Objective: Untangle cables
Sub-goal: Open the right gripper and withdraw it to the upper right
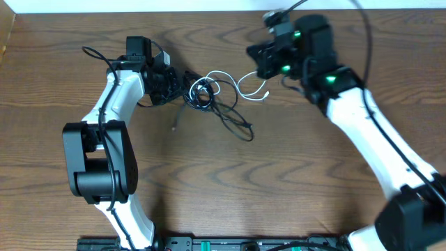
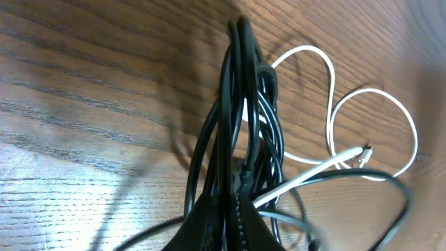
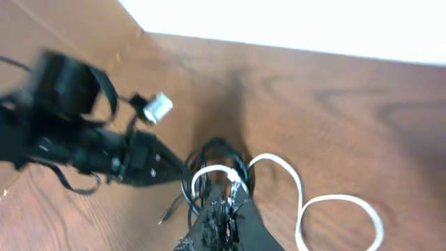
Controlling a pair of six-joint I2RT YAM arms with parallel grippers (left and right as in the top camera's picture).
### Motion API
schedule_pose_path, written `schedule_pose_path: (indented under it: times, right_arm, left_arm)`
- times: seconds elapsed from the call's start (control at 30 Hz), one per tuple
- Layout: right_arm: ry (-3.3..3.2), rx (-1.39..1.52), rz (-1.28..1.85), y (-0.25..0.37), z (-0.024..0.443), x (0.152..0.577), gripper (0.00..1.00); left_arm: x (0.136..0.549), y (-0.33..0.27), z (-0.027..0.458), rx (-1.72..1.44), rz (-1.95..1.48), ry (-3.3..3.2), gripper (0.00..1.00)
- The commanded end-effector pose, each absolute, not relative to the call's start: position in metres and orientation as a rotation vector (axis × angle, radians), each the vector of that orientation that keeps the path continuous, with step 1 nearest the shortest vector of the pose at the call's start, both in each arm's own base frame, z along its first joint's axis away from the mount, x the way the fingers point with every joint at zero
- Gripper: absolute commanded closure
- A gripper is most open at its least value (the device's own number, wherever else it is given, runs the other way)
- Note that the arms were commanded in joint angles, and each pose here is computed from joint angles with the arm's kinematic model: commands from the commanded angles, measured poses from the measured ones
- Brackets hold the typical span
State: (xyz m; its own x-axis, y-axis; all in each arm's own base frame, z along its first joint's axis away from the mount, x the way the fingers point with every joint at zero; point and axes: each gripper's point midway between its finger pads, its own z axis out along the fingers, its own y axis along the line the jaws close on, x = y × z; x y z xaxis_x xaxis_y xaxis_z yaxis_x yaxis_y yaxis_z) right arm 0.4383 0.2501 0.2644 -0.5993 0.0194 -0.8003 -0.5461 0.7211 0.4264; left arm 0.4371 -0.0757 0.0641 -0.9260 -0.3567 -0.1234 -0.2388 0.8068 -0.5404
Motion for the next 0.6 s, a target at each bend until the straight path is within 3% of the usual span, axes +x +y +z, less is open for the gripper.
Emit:
schedule_pose_path:
  times: [0.0, 0.13, 0.23, 0.4, 0.57]
  right_arm:
    - [2.061, -0.335, 0.851, 0.234, 0.283, 0.436, 0.99]
    - [2.142, -0.272, 0.843, 0.222, 0.27, 0.433, 0.99]
    - [2.205, -0.275, 0.831, 0.22, 0.254, 0.428, 0.8]
    - [2.264, -0.297, 0.81, 0.219, 0.238, 0.423, 0.62]
    - [2.299, -0.287, 0.79, 0.216, 0.23, 0.421, 0.6]
  left_arm:
    - [0.436, -0.075, 0.066, -0.426, -0.771, 2.773, 0.92]
    - [0.436, -0.075, 0.066, -0.421, -0.77, 2.773, 0.92]
    - [0.436, -0.083, 0.071, -0.319, -0.829, 2.76, 0.92]
    - [0.429, -0.116, 0.095, 0.03, -1.098, 2.638, 0.92]
    - [0.424, -0.129, 0.108, 0.167, -1.222, 2.556, 0.92]
